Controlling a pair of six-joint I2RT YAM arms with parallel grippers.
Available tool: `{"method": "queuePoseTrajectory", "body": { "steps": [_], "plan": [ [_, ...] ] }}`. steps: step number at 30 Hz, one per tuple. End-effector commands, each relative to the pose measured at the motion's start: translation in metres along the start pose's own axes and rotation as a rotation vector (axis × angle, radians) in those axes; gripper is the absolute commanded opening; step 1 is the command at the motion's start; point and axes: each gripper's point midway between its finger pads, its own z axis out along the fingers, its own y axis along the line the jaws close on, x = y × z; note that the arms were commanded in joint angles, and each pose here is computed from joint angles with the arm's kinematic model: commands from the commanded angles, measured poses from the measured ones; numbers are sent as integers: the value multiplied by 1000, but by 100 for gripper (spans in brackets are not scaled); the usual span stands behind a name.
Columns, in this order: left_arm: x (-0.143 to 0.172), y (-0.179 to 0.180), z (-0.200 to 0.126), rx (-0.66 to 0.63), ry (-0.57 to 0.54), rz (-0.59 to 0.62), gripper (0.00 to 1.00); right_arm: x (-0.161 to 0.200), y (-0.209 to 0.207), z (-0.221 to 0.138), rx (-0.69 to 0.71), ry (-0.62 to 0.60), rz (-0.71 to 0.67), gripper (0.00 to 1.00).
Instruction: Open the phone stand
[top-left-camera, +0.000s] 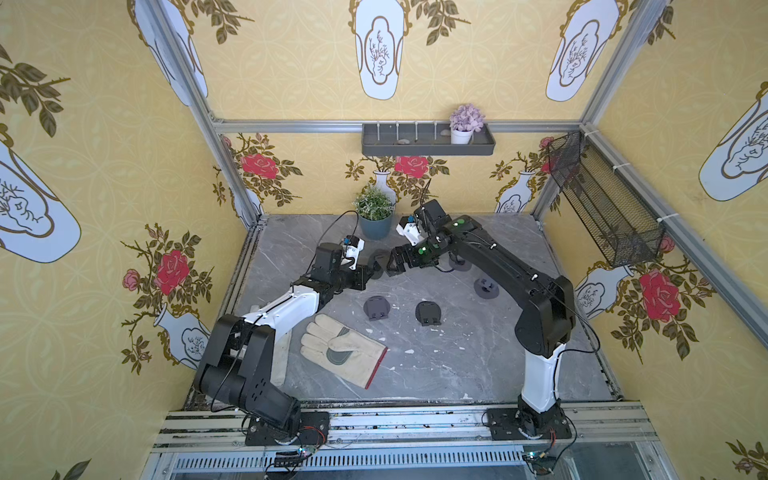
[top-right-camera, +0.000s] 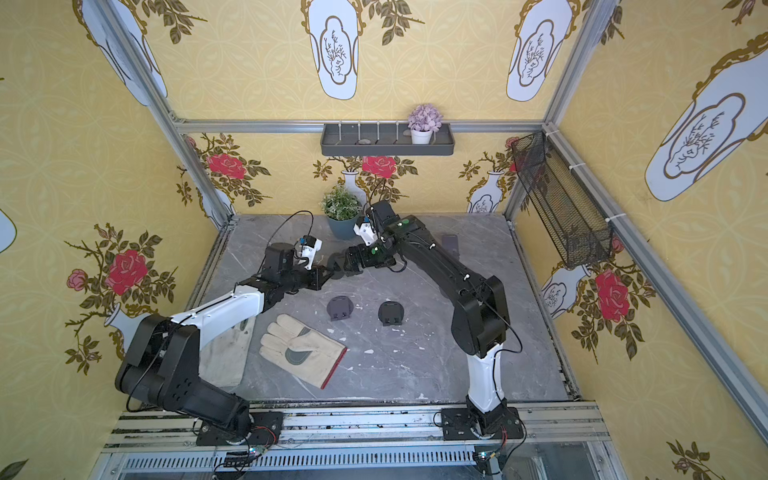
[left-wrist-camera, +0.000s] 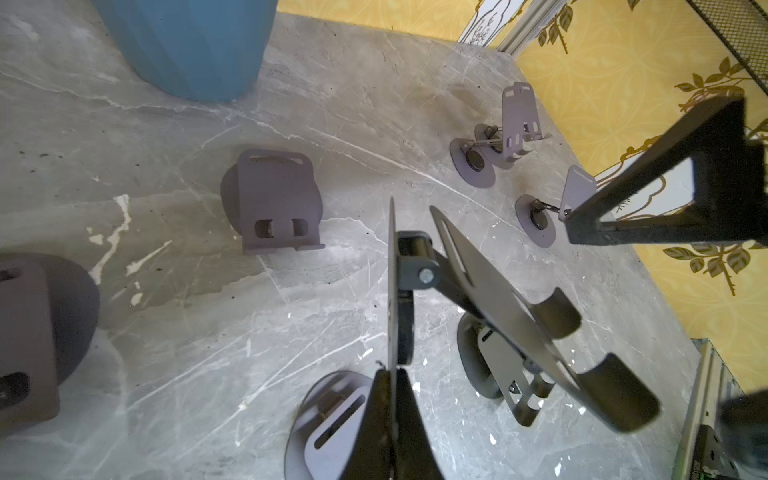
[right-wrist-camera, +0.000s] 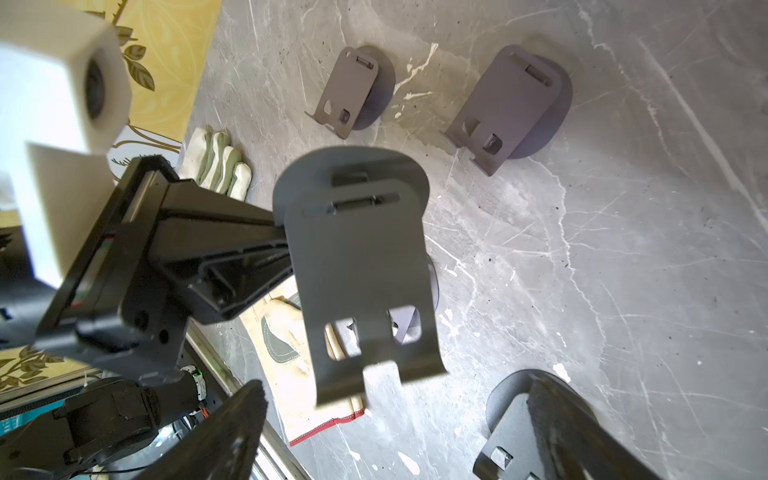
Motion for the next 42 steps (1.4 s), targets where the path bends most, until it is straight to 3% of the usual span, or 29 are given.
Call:
{"method": "queuePoseTrajectory", "body": {
  "steps": [1, 21, 28, 33, 40, 42],
  "plan": [
    [4, -1, 1, 14, 7, -14, 0, -7, 2, 5, -11, -15, -1, 98],
    [15, -16, -3, 99, 23, -35, 0, -32, 5, 42, -93, -8, -19, 100],
    [15, -15, -2, 99, 27, -33, 0, -29, 9, 49, -117, 9, -28, 92],
    [15, -14, -1, 97, 28, -30, 0, -27, 12, 51, -138, 18, -32, 82],
    [13, -14, 1, 99, 29, -29, 0, -26, 16, 49, -161, 9, -34, 50],
    [11, -15, 1, 99, 27, -28, 0, -26, 16, 49, -159, 11, -33, 48]
  ]
}}
